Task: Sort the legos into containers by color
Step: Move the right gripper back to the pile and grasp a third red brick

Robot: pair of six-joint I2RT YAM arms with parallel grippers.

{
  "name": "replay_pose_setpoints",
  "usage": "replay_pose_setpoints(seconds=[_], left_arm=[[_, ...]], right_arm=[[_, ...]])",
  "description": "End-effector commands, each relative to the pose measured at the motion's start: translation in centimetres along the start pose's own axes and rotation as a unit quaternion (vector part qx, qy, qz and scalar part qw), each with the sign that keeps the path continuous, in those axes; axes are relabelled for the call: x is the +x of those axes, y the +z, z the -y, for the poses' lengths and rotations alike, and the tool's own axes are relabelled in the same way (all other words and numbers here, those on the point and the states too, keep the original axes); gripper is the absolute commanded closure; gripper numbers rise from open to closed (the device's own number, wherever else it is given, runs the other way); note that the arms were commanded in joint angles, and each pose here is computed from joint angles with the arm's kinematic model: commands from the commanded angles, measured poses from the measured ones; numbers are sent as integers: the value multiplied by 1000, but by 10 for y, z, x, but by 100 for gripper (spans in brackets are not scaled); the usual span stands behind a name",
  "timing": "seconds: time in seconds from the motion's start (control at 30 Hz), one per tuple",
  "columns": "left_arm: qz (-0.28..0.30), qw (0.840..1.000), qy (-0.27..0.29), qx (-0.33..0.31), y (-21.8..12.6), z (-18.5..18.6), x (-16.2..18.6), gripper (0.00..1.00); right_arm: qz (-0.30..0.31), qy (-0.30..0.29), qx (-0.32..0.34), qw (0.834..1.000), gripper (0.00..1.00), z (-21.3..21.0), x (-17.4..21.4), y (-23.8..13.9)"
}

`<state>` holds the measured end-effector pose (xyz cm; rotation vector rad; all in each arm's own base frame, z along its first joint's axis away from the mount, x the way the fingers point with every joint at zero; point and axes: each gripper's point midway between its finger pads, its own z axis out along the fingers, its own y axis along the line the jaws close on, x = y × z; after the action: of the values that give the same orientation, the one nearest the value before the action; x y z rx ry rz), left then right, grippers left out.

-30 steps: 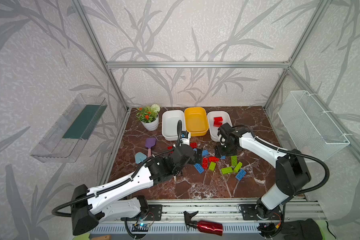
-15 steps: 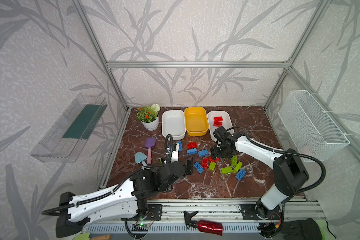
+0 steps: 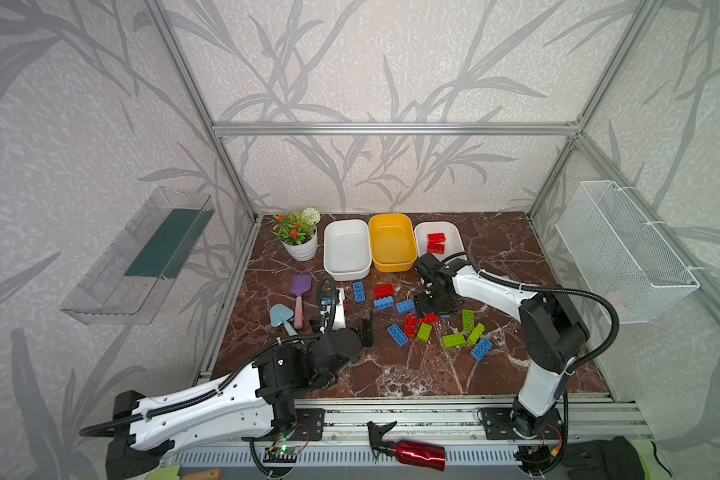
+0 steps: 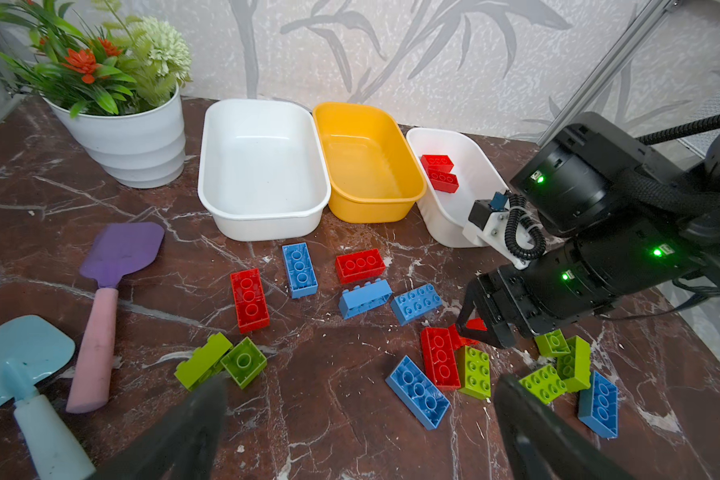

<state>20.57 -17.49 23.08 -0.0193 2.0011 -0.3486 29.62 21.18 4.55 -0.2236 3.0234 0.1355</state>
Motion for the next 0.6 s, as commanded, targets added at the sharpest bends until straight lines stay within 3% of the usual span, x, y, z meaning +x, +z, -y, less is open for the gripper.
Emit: replay_pose_setpoints(seconds=[0.0,0.17,0.4,0.57], left_arm=[[26,999,12,-30,4,-4,-10,1],[17,999,32,-35,13,1,-13,1],[2,999,12,-31,29,-3,-16,1],[-11,1000,9,-26,46,-6,-19,1]], right_arm=[[-9,7,14,1000,24,0,-3,2],[-23,17,16,999,25,-1,2,13],[-43,21,18,999,26,1,11,24],[-49,24,17,998,33,-1,12,25]])
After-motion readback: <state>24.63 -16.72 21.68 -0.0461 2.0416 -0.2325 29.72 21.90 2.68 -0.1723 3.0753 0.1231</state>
